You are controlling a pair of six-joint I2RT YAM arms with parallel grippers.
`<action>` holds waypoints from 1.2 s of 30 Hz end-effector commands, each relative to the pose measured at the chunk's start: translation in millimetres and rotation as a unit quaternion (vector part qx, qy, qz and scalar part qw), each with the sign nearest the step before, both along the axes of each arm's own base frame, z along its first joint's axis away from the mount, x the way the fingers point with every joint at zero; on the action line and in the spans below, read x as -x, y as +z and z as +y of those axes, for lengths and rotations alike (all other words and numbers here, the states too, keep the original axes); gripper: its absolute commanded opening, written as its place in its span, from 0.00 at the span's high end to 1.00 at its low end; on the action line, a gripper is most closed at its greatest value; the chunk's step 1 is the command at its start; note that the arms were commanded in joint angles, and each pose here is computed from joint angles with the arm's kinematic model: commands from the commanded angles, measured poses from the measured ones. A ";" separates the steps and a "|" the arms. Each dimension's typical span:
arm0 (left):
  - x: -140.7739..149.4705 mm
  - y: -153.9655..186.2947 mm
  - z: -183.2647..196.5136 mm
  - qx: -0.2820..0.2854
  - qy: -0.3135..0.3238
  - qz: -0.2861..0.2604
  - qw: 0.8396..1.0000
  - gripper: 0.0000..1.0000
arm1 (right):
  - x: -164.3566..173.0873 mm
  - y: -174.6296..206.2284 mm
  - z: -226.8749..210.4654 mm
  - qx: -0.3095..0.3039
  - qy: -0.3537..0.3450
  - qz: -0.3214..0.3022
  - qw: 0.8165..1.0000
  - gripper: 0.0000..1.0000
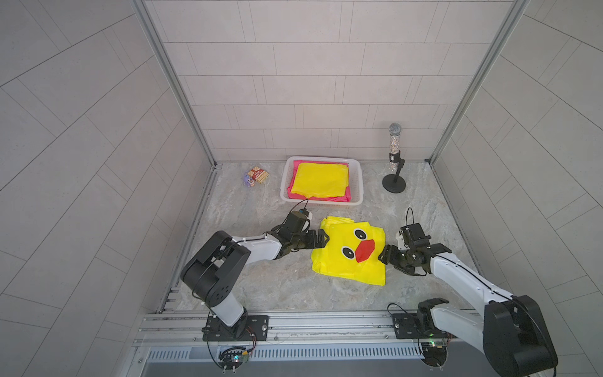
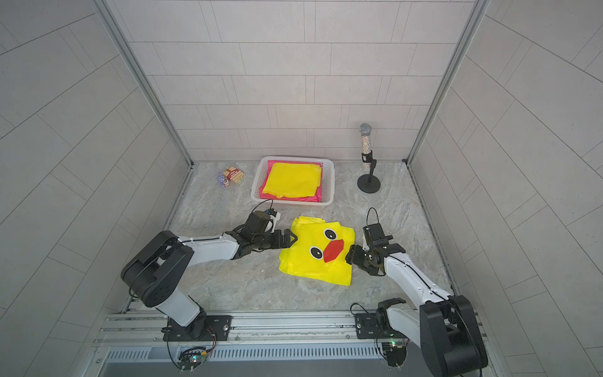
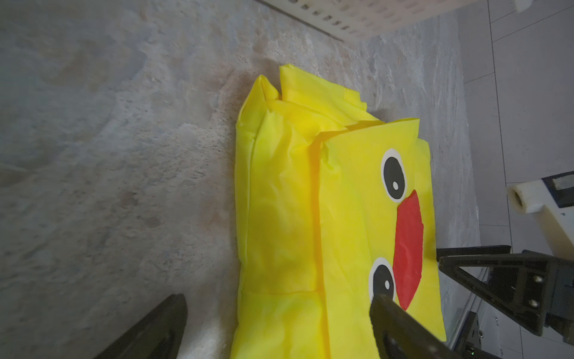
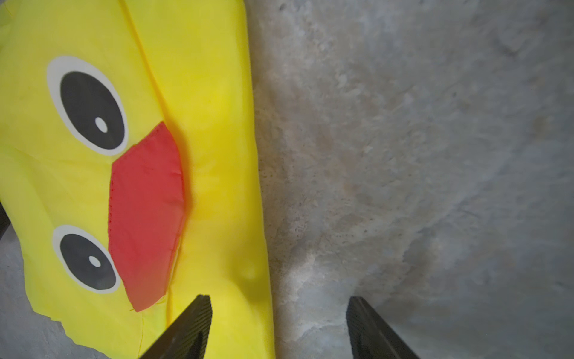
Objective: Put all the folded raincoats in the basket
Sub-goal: Pick up the raincoat from the center of the board.
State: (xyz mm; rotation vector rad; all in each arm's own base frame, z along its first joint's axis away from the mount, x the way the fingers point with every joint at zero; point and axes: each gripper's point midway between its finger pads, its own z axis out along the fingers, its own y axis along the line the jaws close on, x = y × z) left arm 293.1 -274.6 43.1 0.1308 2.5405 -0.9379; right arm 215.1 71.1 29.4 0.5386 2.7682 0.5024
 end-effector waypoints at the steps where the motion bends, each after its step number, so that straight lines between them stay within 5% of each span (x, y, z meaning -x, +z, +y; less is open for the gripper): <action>1: 4.9 -9.7 -4.1 -0.011 -0.015 0.009 1.000 0.00 | -5.7 0.4 2.0 -0.007 0.001 -0.015 1.000 0.26; 21: 20.4 -31.3 -5.5 -0.067 -0.048 0.028 0.996 0.04 | -9.9 -14.0 18.0 -0.048 -0.008 -0.020 0.999 0.28; 36: 26.1 -40.9 -12.3 -0.073 -0.049 0.043 0.995 0.16 | -10.3 -19.6 28.1 -0.015 0.004 -0.022 1.000 0.36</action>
